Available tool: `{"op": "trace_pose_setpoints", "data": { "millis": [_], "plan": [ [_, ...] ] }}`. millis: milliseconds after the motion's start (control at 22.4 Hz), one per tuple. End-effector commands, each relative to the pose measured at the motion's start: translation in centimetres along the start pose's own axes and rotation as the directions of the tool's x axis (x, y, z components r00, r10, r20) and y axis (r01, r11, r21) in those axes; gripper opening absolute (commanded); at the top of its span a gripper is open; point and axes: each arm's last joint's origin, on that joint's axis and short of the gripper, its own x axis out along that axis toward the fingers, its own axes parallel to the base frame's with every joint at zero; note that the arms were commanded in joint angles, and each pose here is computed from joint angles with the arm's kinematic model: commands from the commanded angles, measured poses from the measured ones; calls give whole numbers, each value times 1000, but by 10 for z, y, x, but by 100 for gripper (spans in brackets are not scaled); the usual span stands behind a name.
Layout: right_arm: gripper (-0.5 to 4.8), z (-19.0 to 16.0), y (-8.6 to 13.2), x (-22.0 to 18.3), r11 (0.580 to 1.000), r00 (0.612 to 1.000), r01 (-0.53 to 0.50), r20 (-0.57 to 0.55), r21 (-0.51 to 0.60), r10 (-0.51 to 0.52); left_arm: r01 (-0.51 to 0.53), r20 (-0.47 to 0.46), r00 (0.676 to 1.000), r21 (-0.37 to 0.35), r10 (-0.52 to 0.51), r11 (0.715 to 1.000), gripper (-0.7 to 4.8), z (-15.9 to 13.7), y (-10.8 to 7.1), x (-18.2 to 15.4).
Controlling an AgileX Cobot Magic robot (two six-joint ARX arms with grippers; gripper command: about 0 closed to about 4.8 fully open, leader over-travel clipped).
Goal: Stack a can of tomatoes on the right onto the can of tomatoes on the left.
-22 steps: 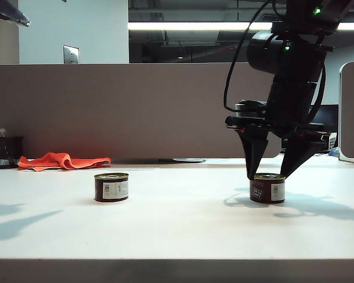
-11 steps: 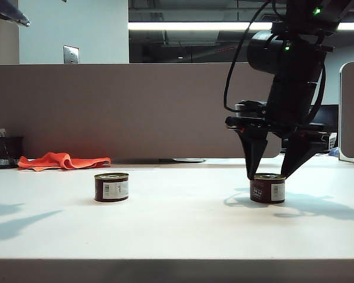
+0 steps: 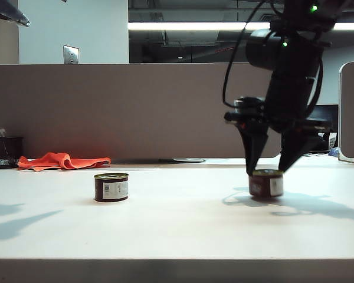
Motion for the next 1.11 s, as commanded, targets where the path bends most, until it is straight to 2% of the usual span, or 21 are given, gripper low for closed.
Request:
{"op": "trace_pose_setpoints", "data": {
  "millis": [45, 178, 535, 668, 757, 847, 1114],
  "plan": [
    [246, 23, 12, -27, 997, 993, -72, 87, -23, 74, -30, 14, 999, 4, 30, 1000, 402, 2, 0, -1],
    [246, 36, 29, -45, 993, 983, -97, 153, -61, 105, -95, 17, 995, 14, 95, 995, 402, 2, 2, -1],
    [246, 52, 84, -81, 967, 925, -170, 307, -189, 223, -219, -44, 973, 129, 226, 967, 399, -5, 8, -2],
    [246, 54, 103, -86, 953, 902, -194, 341, -231, 266, -240, -54, 967, 115, 248, 964, 398, -6, 12, -3],
    [246, 58, 118, -83, 945, 902, -205, 325, -257, 284, -252, -49, 965, 105, 258, 962, 393, -5, 16, -4],
    [246, 64, 133, -74, 936, 909, -214, 293, -278, 295, -234, -50, 969, 102, 240, 967, 361, -5, 16, -5],
    [246, 71, 184, -35, 905, 921, -242, 210, -351, 327, -236, -51, 969, 99, 242, 967, 363, -5, 17, -5]
  ]
}}
